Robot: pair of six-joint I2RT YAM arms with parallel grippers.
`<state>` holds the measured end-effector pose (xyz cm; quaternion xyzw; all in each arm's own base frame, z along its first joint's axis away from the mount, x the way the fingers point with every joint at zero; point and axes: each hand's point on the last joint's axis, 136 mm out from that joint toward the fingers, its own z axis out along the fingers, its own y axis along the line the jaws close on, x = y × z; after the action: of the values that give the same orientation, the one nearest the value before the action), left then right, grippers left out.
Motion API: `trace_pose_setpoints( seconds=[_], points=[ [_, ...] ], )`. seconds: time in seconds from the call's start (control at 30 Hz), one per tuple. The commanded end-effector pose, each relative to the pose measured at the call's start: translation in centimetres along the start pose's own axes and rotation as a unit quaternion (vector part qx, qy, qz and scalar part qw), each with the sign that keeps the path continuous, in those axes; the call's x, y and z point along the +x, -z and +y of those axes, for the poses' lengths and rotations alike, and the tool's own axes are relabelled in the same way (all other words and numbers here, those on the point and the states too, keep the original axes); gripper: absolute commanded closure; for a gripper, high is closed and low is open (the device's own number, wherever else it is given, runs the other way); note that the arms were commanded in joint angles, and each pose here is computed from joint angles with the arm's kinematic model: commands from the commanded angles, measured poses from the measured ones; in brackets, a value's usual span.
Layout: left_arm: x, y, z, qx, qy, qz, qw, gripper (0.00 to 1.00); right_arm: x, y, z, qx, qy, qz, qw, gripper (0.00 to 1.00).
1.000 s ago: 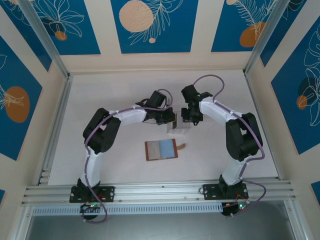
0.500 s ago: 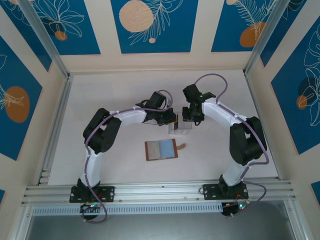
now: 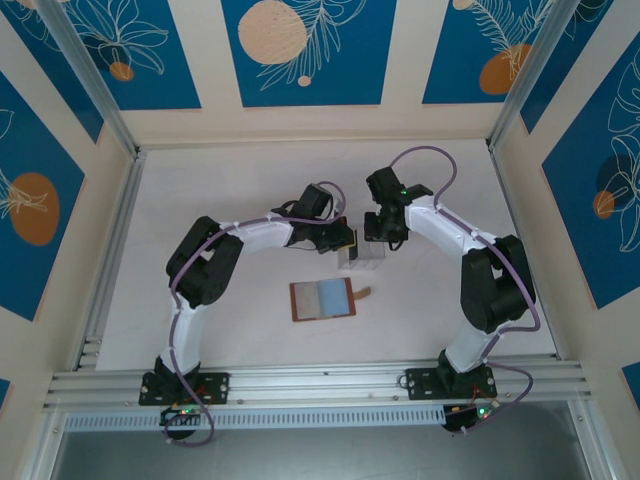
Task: Put the credit cards into the card holder
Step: Pick up the credit card from the storage box.
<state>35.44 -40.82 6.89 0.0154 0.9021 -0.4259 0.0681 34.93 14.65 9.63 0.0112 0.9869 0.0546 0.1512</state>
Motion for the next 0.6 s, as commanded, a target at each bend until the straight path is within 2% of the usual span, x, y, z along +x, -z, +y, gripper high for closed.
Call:
trace_pose_setpoints(
  seconds=[0.0,0.57],
  points=[
    [0.65,-0.09,-1.06,0.023,-0.001,0.013,1.0,1.0,0.24,0.51,0.3,-0.021,-0.009,0.0,1.0,0.67],
    [0.47,-0.75,-1.68,0.05,0.01,0.017,0.999,1.0,0.33,0.35,1.0,-0.057,-0.018,0.01,0.998,0.67]
  ],
)
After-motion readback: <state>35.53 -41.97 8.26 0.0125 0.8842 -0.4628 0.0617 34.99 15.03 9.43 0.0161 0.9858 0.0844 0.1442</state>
